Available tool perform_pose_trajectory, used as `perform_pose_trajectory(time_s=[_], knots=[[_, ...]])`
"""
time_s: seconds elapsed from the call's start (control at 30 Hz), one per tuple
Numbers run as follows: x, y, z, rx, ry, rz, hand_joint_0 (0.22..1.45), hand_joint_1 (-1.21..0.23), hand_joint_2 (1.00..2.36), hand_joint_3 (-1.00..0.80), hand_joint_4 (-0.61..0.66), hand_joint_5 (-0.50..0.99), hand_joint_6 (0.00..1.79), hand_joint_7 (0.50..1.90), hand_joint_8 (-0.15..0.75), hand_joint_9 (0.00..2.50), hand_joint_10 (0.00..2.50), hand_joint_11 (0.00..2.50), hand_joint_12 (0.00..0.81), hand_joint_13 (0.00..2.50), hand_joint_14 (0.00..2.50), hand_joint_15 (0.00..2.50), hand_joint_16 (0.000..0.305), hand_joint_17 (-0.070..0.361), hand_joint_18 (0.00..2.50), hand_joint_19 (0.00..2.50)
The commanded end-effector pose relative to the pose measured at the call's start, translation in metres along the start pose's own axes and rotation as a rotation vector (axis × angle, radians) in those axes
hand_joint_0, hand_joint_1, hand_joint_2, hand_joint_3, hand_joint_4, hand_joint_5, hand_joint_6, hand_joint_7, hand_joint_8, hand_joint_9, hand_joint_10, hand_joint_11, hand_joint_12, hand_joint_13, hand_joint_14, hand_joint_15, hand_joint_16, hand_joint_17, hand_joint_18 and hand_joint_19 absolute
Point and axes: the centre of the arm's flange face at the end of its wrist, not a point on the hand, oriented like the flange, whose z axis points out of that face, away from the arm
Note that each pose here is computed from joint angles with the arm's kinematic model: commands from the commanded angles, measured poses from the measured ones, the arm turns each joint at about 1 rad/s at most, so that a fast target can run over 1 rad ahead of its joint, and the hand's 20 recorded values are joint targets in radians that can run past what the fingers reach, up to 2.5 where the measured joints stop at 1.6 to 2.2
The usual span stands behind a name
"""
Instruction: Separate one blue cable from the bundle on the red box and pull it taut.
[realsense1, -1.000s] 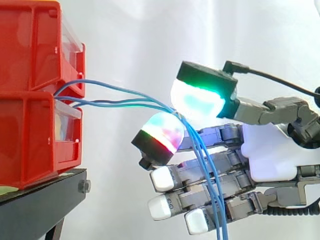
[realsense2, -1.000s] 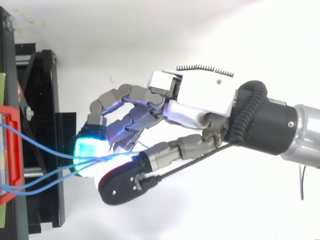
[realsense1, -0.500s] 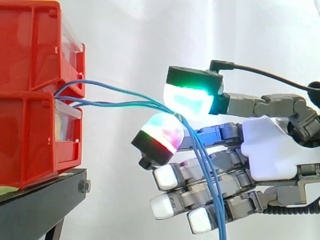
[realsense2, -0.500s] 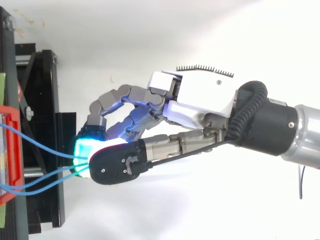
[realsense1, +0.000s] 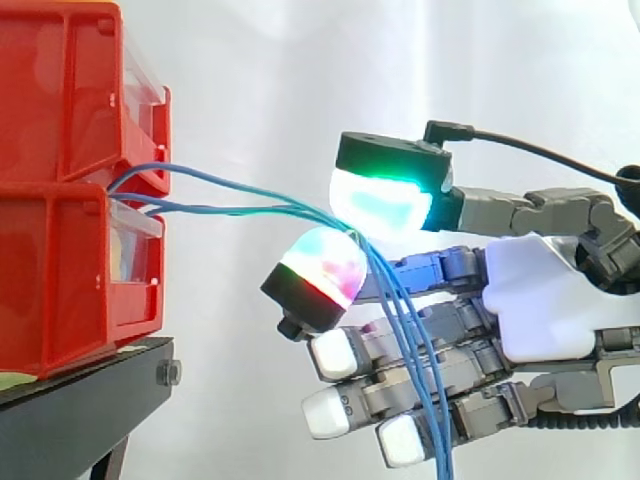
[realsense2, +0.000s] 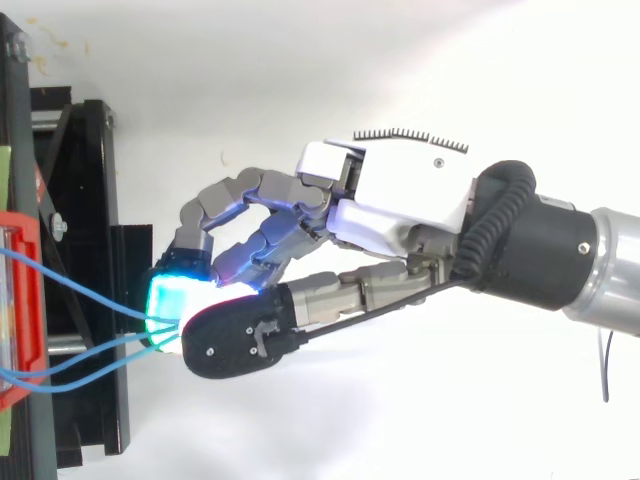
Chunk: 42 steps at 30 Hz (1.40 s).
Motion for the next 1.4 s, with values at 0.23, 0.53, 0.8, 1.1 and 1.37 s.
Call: perform_pose_trajectory(time_s=[0.23,0.53,0.8,1.1,1.37], knots=[[-0.0023,-0.0024,-0.0018,0.023,-0.002,-0.007,0.59,-0.76,1.0,-0.42,0.0,-0.19,0.89,0.92,0.286,0.84,0.01,0.58,0.316,0.74,0.01,0.38,0.04,0.089,0.76,0.5],[-0.0024,-0.0024,-0.0018,0.022,-0.004,-0.007,0.57,-0.71,1.0,-0.47,0.03,-0.18,0.88,0.94,0.297,0.86,0.01,0.58,0.326,0.74,0.01,0.38,0.041,0.092,0.76,0.51],[-0.0015,-0.0025,-0.0021,0.022,-0.004,-0.007,0.65,-0.84,1.01,-0.07,-0.12,-0.19,0.92,1.0,0.315,0.88,0.01,0.59,0.342,0.78,0.01,0.36,0.044,0.099,0.82,0.46],[-0.0011,0.0016,-0.0003,0.015,-0.004,-0.005,0.75,-0.94,1.01,-0.42,-0.03,-0.21,0.89,0.92,0.256,0.75,0.01,0.57,0.308,0.69,0.01,0.35,0.039,0.088,0.75,0.43],[0.0004,0.0033,-0.0004,0.012,-0.002,-0.003,0.48,-0.59,1.0,-0.5,0.07,-0.19,0.89,0.9,0.312,0.83,0.01,0.58,0.352,0.74,0.01,0.37,0.047,0.106,0.78,0.48]])
